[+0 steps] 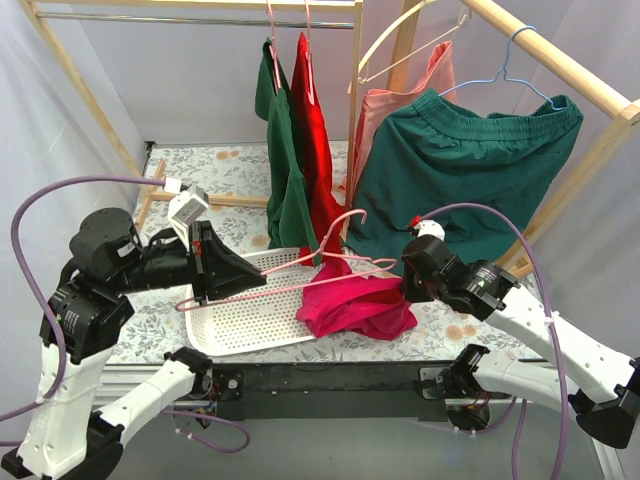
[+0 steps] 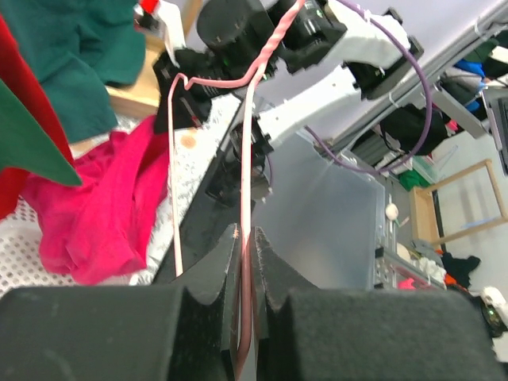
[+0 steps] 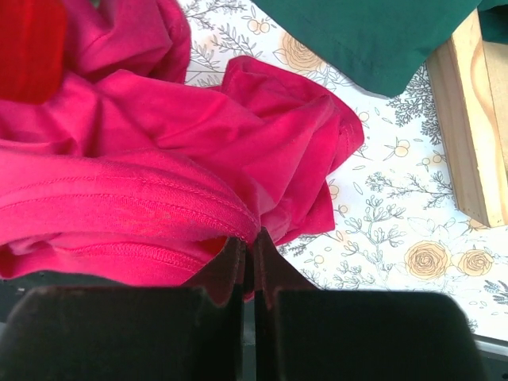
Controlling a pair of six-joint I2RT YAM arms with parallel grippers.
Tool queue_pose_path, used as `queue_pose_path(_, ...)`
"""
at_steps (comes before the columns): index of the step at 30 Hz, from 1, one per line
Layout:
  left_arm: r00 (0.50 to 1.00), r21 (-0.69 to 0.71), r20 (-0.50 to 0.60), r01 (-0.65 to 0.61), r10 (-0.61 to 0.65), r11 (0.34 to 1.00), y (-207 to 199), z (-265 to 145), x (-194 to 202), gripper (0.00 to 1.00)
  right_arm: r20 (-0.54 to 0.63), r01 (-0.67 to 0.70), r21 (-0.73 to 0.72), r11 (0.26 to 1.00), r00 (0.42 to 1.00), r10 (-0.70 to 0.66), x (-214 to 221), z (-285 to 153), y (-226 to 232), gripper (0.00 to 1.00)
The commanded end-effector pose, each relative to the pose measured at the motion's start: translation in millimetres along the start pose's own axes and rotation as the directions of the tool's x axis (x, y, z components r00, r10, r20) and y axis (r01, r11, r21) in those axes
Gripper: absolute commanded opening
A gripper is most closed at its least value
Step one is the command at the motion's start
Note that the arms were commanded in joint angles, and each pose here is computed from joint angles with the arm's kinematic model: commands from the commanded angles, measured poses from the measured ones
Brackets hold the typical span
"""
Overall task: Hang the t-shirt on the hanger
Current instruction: Pick up the hanger from the clothesline, then place the T-shirt on the hanger.
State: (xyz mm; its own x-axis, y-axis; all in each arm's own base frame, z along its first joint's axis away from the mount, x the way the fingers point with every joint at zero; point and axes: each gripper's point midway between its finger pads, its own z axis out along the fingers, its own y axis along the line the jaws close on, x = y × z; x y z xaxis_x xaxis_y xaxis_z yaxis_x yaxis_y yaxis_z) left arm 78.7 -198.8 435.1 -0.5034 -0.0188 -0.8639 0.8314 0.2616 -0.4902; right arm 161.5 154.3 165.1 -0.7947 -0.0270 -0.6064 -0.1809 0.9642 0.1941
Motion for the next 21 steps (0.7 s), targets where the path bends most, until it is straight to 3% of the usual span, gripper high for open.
queue_pose_path(1,0.993,-0.037,-0.090,0.078,-0.081,0.996,18,7,27,0.00,0.059,-0.019,-0.001,1.000,0.998,0.019,-22,-6,5,0.01)
queue_pose_path(8,0.986,-0.087,-0.126,0.096,-0.106,0.992,43,19,40,0.00,0.124,-0.008,-0.065,0.998,0.992,0.016,-51,-30,20,0.01)
queue_pose_path(21,0.983,0.006,-0.132,0.126,-0.124,0.992,62,51,37,0.00,0.156,0.118,-0.216,0.969,0.984,-0.085,-83,-63,58,0.01)
